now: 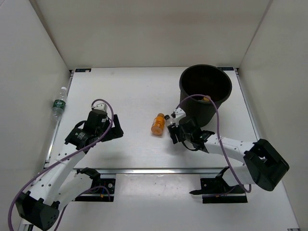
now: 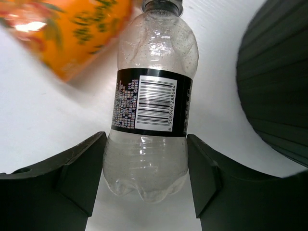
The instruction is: Put the plastic bottles in the bin
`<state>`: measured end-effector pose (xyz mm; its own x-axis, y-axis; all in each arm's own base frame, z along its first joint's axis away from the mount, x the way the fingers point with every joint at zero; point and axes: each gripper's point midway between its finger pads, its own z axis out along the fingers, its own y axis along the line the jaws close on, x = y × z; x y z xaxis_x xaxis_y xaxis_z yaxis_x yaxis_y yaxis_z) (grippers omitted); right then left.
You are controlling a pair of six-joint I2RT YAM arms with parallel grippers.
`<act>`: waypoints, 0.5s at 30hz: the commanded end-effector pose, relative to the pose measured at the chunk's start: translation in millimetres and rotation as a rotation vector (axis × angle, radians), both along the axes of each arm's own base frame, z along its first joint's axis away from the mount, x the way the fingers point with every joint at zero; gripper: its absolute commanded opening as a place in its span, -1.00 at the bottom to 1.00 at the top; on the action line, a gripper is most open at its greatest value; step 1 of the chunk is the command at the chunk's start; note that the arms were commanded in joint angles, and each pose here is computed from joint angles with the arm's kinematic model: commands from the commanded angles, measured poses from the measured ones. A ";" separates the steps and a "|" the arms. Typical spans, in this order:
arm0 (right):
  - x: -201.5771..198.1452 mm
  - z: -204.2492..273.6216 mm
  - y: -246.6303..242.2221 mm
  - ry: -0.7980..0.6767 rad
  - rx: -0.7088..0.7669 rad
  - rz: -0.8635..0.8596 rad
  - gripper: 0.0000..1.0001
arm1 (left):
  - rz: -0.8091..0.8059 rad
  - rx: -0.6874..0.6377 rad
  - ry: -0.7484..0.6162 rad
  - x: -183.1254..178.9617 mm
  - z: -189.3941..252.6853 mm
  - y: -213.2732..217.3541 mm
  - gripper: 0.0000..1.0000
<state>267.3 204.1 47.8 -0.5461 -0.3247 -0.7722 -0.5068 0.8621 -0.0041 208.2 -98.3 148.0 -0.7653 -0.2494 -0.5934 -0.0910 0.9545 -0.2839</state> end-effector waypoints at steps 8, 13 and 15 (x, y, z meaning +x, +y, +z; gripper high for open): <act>-16.4 195.6 56.3 -0.274 0.349 0.154 -0.55 | -0.054 -0.023 -0.095 25.8 30.0 -12.8 0.97; -16.6 313.3 47.5 -0.513 0.424 0.166 -0.55 | -0.132 -0.044 -0.134 57.9 27.1 -40.3 0.97; 2.8 337.4 24.6 -0.607 0.370 0.075 -0.55 | -0.175 -0.060 -0.204 85.3 35.2 -58.3 0.98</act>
